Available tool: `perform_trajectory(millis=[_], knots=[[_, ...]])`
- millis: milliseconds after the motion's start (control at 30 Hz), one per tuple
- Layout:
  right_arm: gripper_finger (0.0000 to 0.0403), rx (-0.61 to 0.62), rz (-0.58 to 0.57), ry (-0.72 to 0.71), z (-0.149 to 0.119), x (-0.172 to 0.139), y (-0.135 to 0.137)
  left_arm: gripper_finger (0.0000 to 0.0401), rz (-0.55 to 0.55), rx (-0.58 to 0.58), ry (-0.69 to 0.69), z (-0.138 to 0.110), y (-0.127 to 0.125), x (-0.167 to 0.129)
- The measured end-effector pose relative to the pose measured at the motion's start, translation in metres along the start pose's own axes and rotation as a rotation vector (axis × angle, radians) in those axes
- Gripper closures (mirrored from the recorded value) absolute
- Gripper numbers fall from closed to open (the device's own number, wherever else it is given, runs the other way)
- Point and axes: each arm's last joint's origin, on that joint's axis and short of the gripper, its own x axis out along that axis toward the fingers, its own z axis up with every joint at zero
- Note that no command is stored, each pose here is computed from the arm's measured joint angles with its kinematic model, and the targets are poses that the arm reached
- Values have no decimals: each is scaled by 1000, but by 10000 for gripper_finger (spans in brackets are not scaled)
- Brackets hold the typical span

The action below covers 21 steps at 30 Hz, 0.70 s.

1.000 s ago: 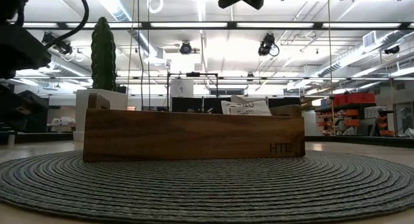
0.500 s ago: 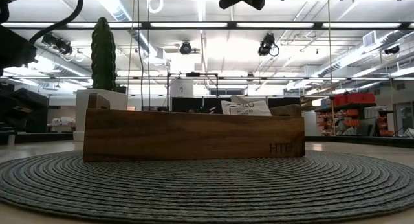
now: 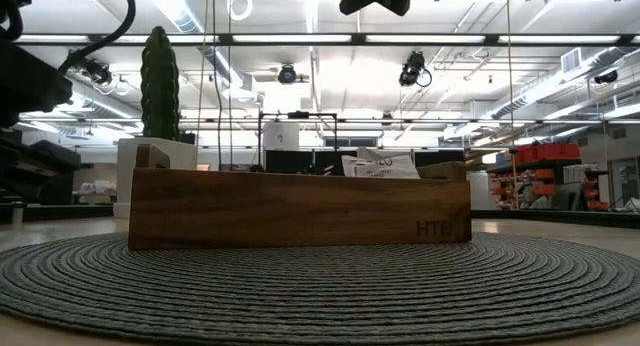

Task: Pick & Place Tea
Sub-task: Put the white tea bag into the right section of the wooden organizer

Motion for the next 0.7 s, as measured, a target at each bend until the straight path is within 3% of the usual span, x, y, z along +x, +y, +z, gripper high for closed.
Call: perform_trajectory(millis=[267,700], knots=[[403,0,0,0,0,0,0,399,10,-114,38,7,4,-11],[403,27,50,-149,15,-1,3,400,261,-16,39,50,-8,-73]])
